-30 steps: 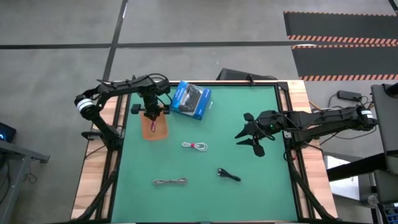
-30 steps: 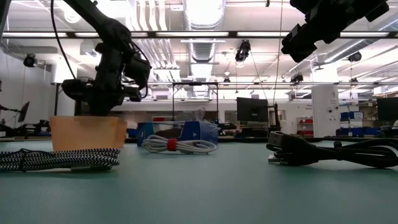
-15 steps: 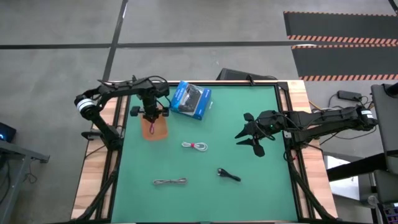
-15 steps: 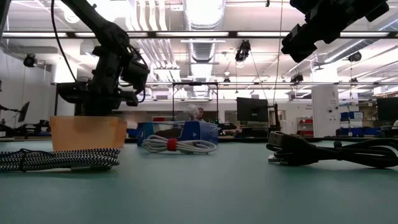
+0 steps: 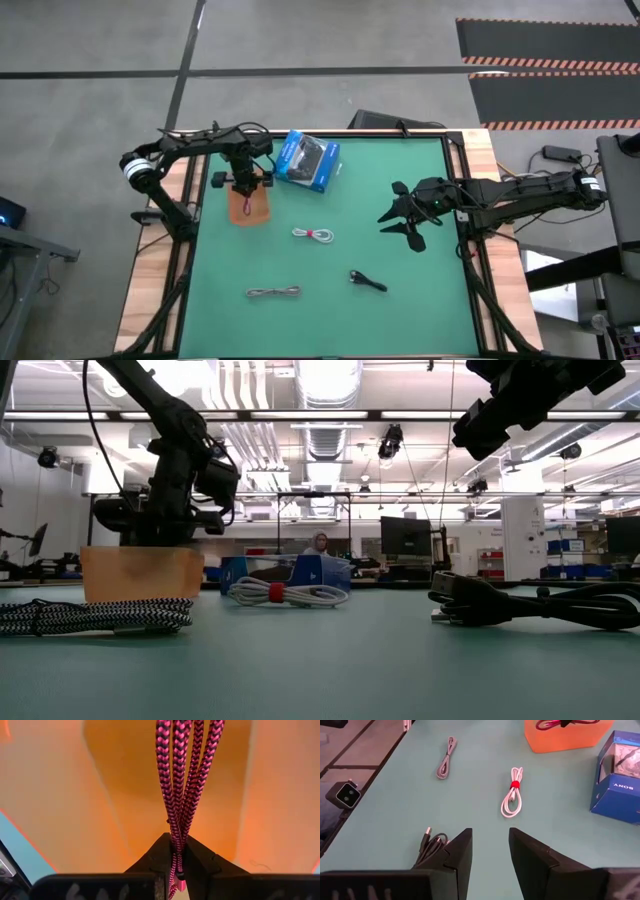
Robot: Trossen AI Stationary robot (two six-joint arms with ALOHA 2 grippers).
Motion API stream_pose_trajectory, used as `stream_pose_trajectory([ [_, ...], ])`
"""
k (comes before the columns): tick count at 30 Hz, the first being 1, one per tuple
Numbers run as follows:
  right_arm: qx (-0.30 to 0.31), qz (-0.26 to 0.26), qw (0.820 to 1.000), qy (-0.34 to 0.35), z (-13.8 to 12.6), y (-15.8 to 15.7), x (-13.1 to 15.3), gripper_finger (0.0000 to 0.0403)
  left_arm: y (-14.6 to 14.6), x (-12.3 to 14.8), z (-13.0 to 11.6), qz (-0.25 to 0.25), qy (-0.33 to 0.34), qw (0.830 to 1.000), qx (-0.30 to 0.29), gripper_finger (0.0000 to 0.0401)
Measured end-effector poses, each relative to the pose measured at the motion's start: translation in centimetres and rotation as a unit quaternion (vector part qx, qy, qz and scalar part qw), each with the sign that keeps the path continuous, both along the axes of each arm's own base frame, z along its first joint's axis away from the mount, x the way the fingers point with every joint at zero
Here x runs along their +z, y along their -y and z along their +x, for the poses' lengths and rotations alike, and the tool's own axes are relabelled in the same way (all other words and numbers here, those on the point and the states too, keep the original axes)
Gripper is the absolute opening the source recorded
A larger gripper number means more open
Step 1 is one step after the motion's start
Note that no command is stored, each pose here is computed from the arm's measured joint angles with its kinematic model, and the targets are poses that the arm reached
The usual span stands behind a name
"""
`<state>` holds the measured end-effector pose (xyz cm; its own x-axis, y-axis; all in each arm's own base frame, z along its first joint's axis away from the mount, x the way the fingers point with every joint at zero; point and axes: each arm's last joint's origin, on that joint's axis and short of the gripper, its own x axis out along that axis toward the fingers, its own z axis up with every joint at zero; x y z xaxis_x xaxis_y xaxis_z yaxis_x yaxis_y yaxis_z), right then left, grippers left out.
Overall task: Pick and place USB-C Cables
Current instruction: Put the red and black charger cable into the orange bin
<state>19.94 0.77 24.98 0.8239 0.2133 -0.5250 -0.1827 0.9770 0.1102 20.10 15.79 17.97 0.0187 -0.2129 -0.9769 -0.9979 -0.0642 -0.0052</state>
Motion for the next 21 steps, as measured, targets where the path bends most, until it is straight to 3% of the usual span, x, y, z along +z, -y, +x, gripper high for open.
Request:
stream_pose_trajectory([
  [21, 0.000, 0.000, 1.000, 0.000, 0.0, 0.0, 0.0, 0.0118, 0.6, -1.6, -0.7, -0.007, -0.012, 1.000, 0.012, 0.0020],
])
